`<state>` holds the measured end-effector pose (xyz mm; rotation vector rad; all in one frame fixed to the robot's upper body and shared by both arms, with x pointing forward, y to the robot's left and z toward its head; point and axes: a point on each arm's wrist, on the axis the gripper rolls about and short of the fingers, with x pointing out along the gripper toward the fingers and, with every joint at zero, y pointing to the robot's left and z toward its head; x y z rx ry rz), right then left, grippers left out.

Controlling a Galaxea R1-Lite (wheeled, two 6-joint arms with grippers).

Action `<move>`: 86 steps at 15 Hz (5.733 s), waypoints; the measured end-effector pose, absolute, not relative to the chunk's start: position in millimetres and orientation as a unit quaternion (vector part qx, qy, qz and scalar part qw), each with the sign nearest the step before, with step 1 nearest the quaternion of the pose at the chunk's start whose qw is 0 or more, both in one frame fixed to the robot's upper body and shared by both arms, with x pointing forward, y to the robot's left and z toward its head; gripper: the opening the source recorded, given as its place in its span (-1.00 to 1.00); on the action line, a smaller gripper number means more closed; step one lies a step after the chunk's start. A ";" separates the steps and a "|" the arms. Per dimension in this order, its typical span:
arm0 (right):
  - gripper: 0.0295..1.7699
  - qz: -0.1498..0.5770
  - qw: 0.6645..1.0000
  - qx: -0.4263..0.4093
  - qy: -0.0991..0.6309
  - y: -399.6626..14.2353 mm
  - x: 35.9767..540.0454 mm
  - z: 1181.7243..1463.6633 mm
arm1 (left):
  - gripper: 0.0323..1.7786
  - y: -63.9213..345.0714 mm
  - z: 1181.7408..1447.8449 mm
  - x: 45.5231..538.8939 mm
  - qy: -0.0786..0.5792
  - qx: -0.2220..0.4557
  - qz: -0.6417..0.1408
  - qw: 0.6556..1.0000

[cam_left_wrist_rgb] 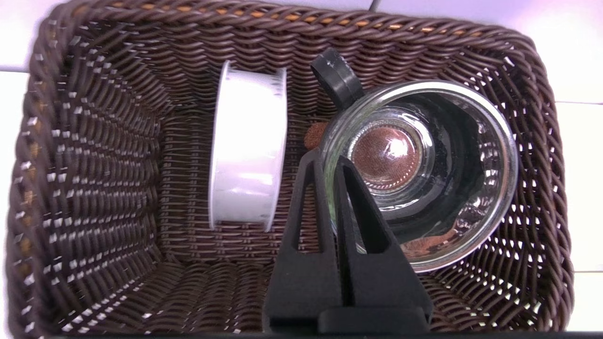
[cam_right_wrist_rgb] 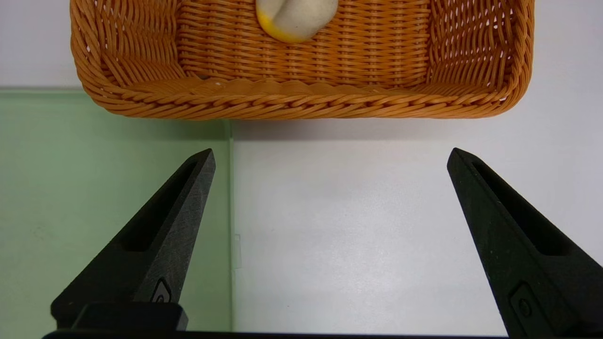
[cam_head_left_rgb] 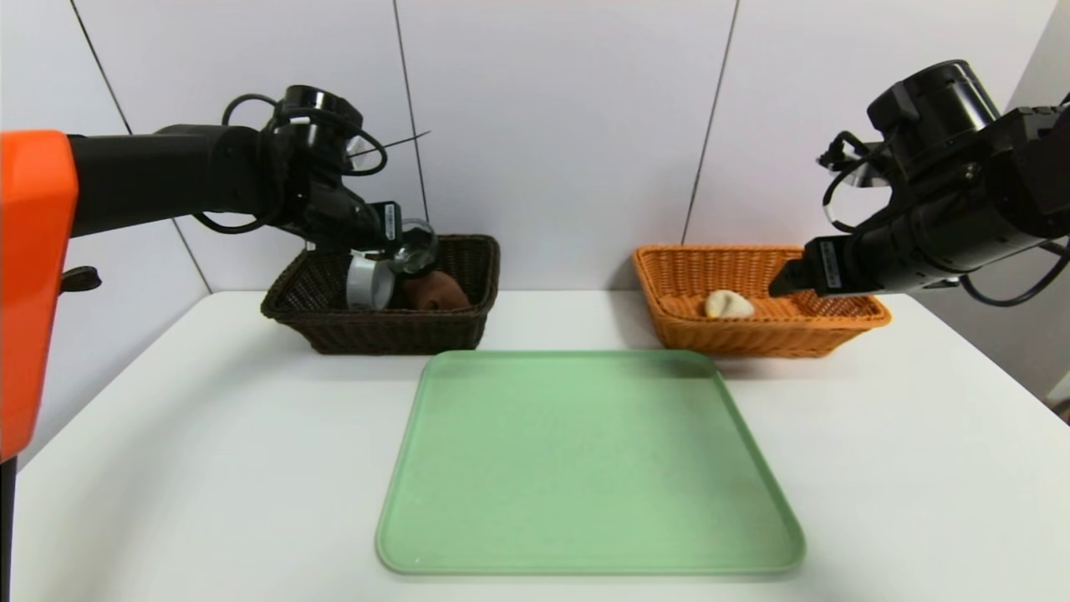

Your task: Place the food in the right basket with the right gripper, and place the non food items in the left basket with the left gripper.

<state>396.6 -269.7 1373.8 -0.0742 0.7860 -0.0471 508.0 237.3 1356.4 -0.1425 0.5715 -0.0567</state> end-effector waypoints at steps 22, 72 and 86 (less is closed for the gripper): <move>0.92 -0.017 0.922 -0.040 0.384 -266.1 388.5 1374.2 | 0.28 241.7 1322.9 527.6 0.314 -0.059 -0.015 0.947; 0.92 -0.099 0.961 0.016 0.256 -338.4 138.1 1343.3 | 0.90 336.3 1310.1 61.9 0.184 0.004 0.038 0.982; 0.92 -0.069 0.998 -0.004 0.004 -339.6 11.9 1264.3 | 0.90 334.4 1260.3 1.5 0.038 0.019 0.004 0.999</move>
